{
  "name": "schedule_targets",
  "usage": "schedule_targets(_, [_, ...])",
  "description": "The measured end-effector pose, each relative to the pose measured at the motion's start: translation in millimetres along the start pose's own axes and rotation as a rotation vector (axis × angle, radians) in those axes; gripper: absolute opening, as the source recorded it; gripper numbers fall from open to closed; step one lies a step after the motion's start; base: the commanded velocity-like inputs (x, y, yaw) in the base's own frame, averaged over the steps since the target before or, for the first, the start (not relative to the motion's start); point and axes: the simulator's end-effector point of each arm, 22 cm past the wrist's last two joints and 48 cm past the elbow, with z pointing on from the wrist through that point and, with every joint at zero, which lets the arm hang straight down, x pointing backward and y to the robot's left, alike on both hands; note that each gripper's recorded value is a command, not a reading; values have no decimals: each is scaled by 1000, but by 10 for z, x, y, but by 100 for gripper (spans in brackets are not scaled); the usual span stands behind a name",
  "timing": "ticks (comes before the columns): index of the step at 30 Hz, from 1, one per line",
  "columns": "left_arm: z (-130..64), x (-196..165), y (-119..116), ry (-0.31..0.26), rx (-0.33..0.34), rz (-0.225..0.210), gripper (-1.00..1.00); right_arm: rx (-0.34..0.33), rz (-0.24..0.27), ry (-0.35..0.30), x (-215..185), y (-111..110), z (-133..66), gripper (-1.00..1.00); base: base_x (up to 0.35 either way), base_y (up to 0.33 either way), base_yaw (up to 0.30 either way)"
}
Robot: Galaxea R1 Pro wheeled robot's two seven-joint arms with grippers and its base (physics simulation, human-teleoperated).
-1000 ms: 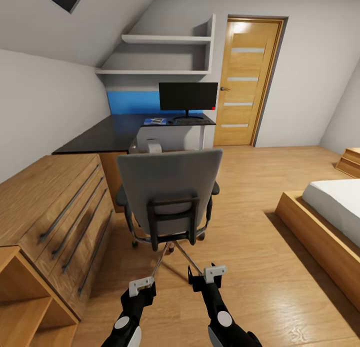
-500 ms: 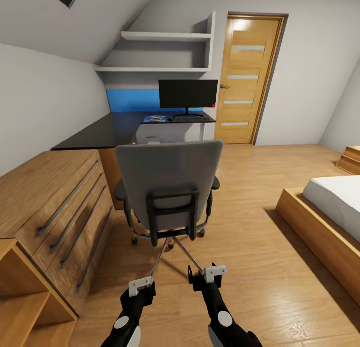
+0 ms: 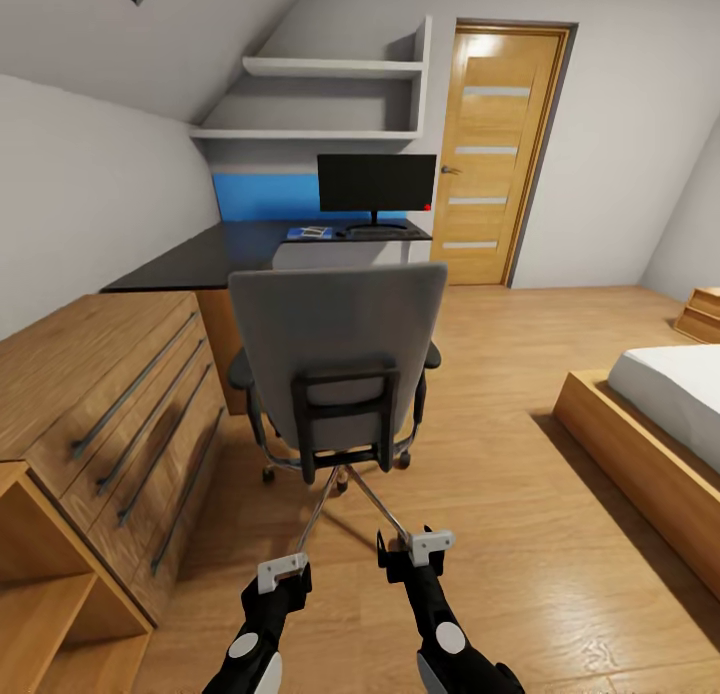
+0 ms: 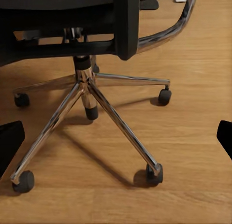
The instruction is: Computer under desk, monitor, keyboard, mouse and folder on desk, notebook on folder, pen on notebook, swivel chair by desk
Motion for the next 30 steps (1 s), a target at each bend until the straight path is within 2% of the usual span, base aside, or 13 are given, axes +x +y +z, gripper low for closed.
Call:
schedule_targets(11, [102,162,45,-27,0,-6,100,1,1,0,247,-7,30,100,0,0,0])
schedule_targets(30, [276,544,121,-33,1,-6,100,2,1,-2,679,-15,74,100,0,0,0])
